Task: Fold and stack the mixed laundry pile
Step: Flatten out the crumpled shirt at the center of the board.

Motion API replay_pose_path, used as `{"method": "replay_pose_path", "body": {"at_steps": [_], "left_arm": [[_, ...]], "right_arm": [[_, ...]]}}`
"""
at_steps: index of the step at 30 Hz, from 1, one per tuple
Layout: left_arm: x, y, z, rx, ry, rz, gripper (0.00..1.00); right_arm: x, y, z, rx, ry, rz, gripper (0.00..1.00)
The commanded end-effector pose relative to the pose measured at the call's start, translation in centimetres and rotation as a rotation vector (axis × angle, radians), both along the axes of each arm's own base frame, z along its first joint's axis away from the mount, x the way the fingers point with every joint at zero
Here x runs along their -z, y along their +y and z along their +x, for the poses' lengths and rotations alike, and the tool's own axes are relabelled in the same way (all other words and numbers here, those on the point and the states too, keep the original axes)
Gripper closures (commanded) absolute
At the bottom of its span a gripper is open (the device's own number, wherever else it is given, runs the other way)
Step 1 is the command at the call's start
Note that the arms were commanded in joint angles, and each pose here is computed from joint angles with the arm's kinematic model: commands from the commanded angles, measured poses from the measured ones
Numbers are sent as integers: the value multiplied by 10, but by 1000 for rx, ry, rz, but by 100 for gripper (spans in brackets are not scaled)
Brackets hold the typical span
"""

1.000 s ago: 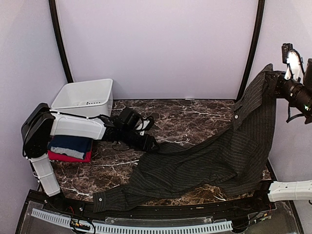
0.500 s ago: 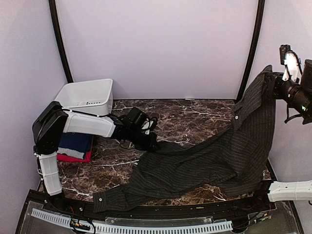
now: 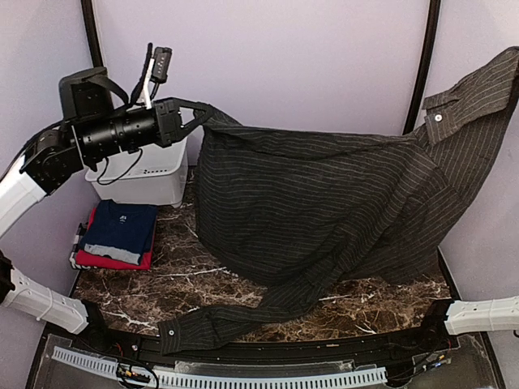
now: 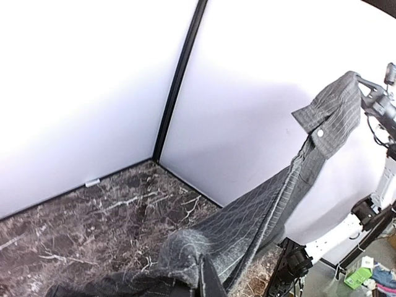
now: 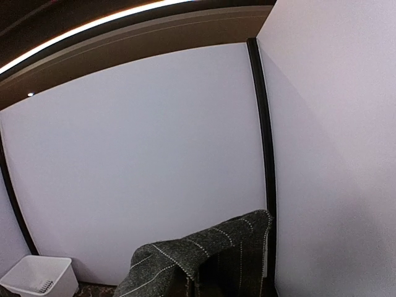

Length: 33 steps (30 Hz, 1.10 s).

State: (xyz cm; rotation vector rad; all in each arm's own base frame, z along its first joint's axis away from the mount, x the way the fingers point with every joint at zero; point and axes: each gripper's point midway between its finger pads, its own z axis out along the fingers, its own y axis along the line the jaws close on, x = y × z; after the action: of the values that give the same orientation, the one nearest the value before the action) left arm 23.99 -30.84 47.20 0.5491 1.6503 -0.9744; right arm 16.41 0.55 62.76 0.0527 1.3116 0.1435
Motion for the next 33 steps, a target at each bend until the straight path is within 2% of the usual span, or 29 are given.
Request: {"method": "replay_pose_path", "body": {"at_steps": [1,8,12,13,15,18,23,25,26,29,30,32,33], "left_arm": [[32,9,-8,-42,-16,170,100],[44,26,6,-179,12,173,100],[39,38,31,-284,9,136,100],[40,43,46,-324,26,136,100],[50,49,75,-385,87,132,100],[77,54,128,-442,183,133,100],[113,47,197,-433,292,108,100],[137,47,227,-444,331,108,100],[148,48,246,-459,335,107,100],[167,47,281,-488,314,132,100],[173,47,299,-510,305,140,100],[183,48,325,-544,274,177,100],[185,50,334,-562,258,201,100]], "right_arm": [[-6,14,6,-36,7,-51,100],[16,9,22,87,18,-65,100],[34,35,60,178,61,-192,100],[39,45,75,196,72,-231,100],[51,50,110,207,114,-252,100],[82,58,173,68,205,-176,100],[145,68,281,-63,361,-89,100],[167,74,320,-102,378,-73,100],[192,78,348,-121,420,-70,100],[225,88,413,-158,485,-79,100],[209,91,429,-164,446,-83,100],[224,97,466,-169,455,-86,100],[232,99,479,-173,458,-81,97]]}}
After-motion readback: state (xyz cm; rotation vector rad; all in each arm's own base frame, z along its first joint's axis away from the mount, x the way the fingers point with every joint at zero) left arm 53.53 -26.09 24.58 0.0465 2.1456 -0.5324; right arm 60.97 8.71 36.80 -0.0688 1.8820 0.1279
